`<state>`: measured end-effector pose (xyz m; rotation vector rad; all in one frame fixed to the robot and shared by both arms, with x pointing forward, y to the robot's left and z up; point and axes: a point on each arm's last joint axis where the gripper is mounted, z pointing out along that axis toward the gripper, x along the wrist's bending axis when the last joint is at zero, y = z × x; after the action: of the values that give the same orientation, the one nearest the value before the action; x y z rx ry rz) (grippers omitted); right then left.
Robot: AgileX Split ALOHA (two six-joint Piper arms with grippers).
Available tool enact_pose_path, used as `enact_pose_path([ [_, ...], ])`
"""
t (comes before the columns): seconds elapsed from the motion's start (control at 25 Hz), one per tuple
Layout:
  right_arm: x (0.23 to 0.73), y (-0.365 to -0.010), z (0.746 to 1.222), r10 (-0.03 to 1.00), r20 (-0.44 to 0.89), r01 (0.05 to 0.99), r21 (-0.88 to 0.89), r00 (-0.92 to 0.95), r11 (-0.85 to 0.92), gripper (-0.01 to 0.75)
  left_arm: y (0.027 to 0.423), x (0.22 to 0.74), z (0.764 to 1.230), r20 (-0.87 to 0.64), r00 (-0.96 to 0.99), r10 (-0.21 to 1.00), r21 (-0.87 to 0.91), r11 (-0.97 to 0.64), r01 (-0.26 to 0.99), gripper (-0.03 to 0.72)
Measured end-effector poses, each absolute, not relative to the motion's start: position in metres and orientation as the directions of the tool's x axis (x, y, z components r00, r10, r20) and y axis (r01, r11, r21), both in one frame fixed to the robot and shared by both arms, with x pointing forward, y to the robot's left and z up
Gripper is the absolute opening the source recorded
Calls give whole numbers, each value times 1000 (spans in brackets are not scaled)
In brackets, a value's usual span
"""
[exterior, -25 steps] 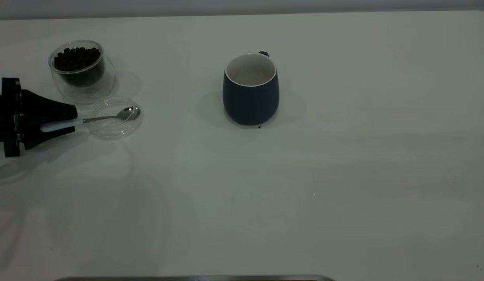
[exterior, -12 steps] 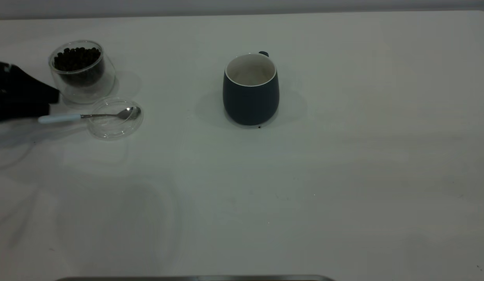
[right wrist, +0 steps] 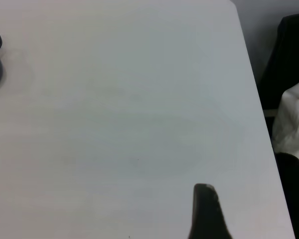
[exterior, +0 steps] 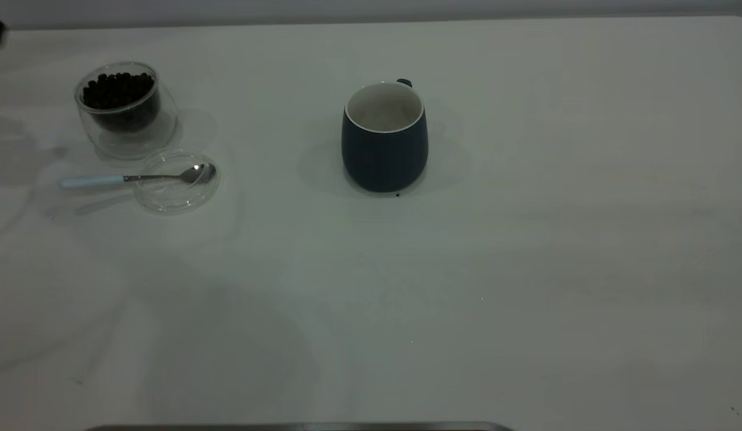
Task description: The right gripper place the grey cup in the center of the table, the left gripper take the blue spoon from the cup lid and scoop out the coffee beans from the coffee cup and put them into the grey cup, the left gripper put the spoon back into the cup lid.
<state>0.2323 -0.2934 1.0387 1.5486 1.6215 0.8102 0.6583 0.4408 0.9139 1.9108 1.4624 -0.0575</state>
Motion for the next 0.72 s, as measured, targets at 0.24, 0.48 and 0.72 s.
enact_pose_path([
  [0.24,232,-293,1039,996,-86,529,845,2,72,459,434,627,1006,-429,253,867,405,-66,912,591],
  [0.48,232,-293,1039,996,-86,529,845,2,72,459,422,592,1083,-366,156,917,423,15,906,591],
  [0.72,232,-293,1039,996,-86,529,845,2,72,459,396,540,1132,-325,115,938,485,61,873,591],
])
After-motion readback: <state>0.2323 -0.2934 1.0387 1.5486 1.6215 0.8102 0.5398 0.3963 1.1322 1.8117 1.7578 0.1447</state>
